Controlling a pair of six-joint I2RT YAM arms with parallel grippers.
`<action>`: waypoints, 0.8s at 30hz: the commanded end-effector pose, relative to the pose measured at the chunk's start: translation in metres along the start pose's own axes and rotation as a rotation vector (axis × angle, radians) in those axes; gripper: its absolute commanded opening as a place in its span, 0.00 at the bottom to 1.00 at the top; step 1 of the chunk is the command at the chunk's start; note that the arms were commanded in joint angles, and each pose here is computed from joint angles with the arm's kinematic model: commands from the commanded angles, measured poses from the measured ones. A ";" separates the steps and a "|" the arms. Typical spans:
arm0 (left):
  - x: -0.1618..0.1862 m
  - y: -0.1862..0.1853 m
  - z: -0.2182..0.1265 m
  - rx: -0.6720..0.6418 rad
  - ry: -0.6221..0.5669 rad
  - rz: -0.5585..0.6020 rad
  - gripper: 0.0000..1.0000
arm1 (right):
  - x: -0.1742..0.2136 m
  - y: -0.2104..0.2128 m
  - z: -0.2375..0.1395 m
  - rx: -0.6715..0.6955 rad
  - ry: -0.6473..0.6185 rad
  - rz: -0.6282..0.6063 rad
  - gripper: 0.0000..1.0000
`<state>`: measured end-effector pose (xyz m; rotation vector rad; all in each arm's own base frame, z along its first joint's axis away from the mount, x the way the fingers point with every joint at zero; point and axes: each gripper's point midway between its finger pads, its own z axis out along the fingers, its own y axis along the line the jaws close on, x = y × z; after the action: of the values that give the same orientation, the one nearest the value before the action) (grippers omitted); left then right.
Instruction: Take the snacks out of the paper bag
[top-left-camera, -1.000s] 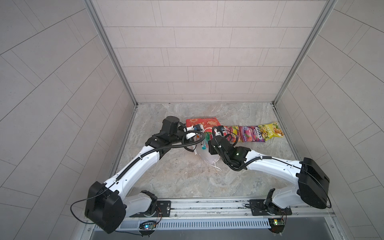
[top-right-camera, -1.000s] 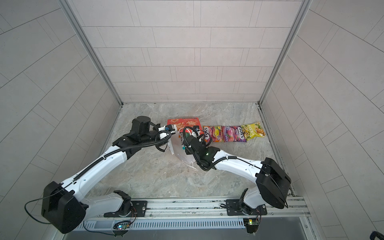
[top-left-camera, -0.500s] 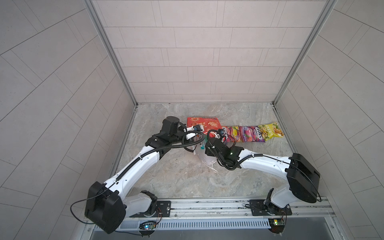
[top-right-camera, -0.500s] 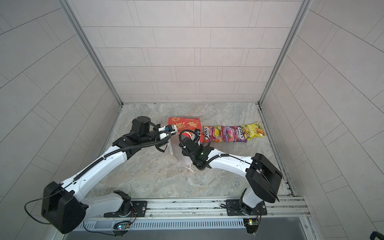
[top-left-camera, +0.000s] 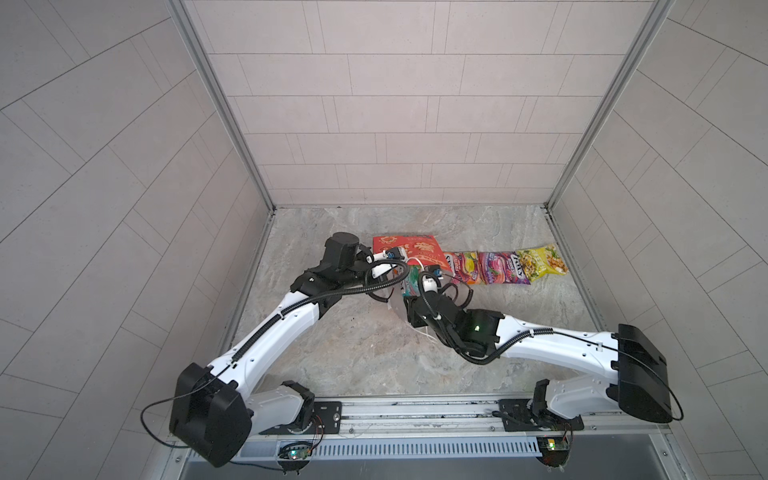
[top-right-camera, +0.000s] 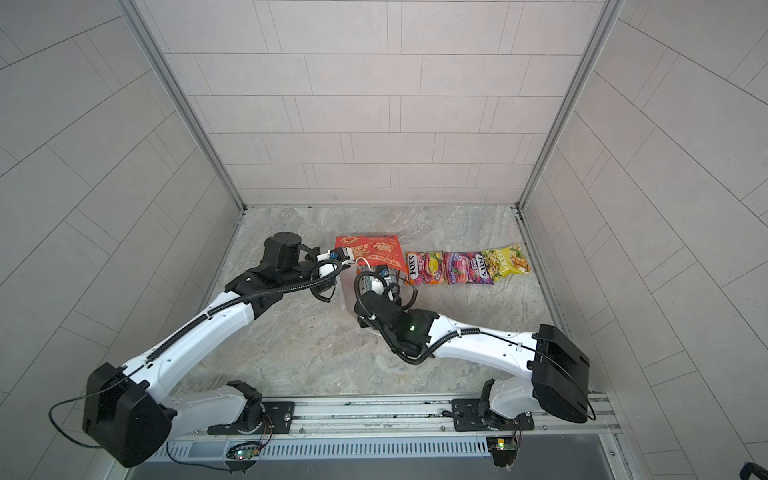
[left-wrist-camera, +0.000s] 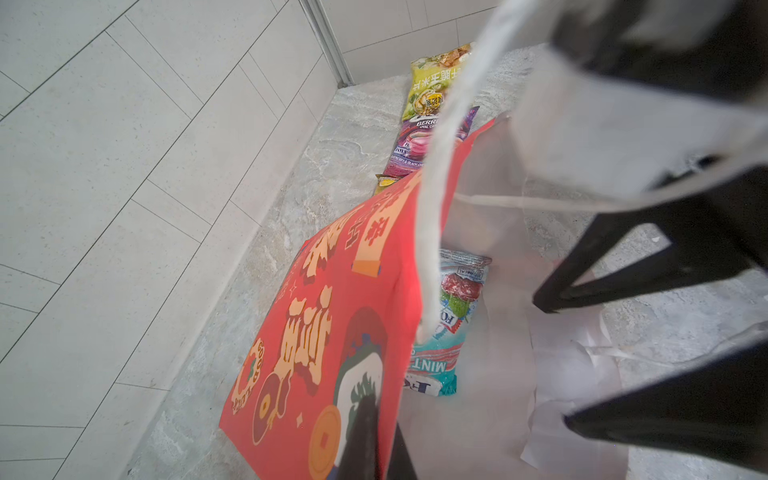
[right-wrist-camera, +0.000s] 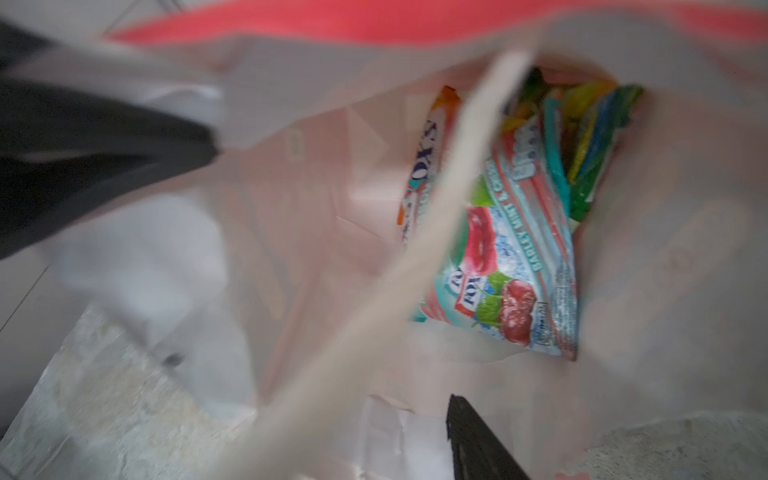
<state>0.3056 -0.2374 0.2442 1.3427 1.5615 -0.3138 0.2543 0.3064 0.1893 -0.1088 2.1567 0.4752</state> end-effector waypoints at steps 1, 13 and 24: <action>-0.014 0.008 -0.002 -0.025 -0.028 -0.001 0.00 | 0.005 -0.002 -0.008 0.025 -0.052 -0.129 0.56; -0.017 0.012 -0.005 -0.041 -0.033 -0.013 0.00 | 0.032 -0.021 0.031 0.020 0.007 -0.007 0.34; -0.015 0.012 -0.004 -0.042 -0.025 -0.019 0.00 | 0.011 -0.051 0.027 0.064 -0.069 0.036 0.38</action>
<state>0.3083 -0.2357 0.2453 1.3141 1.5862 -0.3098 0.2788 0.2738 0.1384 -0.0483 2.1544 0.3992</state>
